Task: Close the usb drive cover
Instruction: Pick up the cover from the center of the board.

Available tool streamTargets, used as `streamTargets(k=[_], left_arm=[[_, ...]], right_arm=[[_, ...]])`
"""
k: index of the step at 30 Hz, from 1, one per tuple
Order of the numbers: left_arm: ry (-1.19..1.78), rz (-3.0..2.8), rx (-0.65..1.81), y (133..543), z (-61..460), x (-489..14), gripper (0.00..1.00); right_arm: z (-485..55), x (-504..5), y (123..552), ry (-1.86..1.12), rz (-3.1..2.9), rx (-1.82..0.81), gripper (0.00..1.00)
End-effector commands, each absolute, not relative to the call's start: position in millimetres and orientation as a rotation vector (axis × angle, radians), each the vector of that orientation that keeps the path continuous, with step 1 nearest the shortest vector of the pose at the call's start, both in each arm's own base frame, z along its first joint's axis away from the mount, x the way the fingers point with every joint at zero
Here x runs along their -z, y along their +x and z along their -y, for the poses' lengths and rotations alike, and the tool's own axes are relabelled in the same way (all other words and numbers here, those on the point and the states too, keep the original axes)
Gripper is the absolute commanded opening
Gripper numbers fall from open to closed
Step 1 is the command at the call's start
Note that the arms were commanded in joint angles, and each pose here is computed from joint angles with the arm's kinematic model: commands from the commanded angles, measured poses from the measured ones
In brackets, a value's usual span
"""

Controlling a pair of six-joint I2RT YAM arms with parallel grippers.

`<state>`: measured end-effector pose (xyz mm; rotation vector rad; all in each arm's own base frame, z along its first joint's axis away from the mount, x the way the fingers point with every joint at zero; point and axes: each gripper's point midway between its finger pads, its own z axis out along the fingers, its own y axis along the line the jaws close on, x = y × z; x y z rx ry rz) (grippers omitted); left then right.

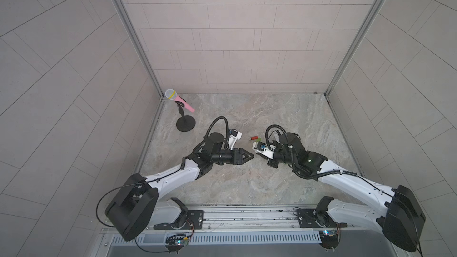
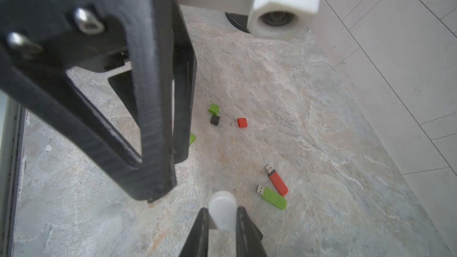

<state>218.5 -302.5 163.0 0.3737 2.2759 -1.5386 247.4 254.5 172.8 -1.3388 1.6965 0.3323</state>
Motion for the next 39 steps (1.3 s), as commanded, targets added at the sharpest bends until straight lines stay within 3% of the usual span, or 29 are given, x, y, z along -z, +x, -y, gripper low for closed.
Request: streamTargets(k=[1,11,19,27,39], left_arm=[[0.416,-2.193,1.581,225,313,-184,0.53],[0.357,-2.158,1.65,236,323,-185,0.51],[0.356,-2.168,1.686,239,329,-179,0.38],[0.342,-2.197,1.681,241,330,-172,0.35],[0.352,-2.204,1.68,241,330,-171,0.08]], right_arm=[[-258,-179,243,-1.324,-1.671,-0.376,0.21],[-264,-177,243,-1.331,-1.666,-0.409,0.21],[-268,-178,244,-1.331,-1.662,-0.418,0.21],[-272,-180,244,-1.326,-1.647,-0.442,0.21],[-271,-177,243,-1.334,-1.65,-0.432,0.22]])
